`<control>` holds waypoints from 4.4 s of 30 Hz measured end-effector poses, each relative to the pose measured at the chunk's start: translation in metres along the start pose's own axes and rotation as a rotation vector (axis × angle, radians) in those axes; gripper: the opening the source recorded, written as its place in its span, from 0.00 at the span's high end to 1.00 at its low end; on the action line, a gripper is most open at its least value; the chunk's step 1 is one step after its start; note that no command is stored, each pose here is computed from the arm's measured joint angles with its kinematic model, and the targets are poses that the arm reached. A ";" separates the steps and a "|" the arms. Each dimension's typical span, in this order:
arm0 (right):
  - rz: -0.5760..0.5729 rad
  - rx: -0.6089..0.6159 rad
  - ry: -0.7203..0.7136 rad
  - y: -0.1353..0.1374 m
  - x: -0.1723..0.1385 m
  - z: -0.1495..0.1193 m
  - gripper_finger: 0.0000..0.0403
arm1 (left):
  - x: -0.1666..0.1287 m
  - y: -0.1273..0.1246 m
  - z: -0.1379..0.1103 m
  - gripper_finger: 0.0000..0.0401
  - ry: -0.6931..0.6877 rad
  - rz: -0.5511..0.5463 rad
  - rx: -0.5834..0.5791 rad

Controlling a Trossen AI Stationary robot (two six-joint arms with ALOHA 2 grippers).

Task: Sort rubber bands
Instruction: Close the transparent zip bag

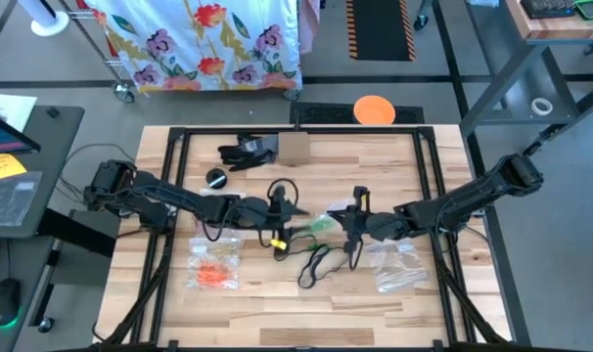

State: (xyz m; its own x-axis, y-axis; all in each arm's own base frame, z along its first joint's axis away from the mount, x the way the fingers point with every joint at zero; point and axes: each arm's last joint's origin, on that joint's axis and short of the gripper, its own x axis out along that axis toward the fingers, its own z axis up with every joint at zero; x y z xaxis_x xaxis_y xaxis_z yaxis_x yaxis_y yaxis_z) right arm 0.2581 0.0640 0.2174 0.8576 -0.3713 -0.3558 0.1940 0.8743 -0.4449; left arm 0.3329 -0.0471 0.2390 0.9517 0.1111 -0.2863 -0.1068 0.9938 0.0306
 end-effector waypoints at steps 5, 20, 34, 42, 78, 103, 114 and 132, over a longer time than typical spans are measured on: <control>-0.013 0.027 0.004 -0.003 0.002 0.000 1.00 | 0.000 -0.002 0.003 0.58 -0.024 -0.065 -0.022; -0.019 0.070 -0.031 -0.004 0.002 0.003 1.00 | 0.000 -0.001 0.007 0.58 -0.068 -0.006 -0.086; -0.013 0.071 -0.034 -0.003 0.002 0.004 1.00 | 0.024 -0.007 0.001 0.58 -0.082 -0.013 -0.093; -0.005 0.060 -0.032 -0.003 0.002 0.003 0.99 | 0.026 -0.002 0.000 0.64 0.002 0.147 -0.074; 0.151 0.068 -0.198 0.008 -0.011 0.020 0.47 | 0.024 -0.027 0.001 1.00 0.007 0.051 0.217; 0.164 0.097 -0.215 0.004 -0.001 0.019 0.72 | 0.024 -0.027 0.003 1.00 -0.010 0.049 0.189; 0.163 0.095 -0.214 0.005 -0.001 0.019 0.74 | 0.024 -0.027 0.003 1.00 -0.013 0.050 0.180; 0.162 0.085 -0.214 0.005 -0.001 0.019 0.87 | 0.025 -0.025 0.003 1.00 -0.012 0.066 0.147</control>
State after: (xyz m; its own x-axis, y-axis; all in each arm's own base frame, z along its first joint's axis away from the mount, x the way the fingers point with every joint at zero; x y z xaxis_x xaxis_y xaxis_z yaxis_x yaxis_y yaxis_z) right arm 0.2675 0.0743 0.2315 0.9601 -0.1581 -0.2305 0.0779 0.9433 -0.3226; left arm 0.3598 -0.0688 0.2340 0.9475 0.1749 -0.2676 -0.1263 0.9738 0.1892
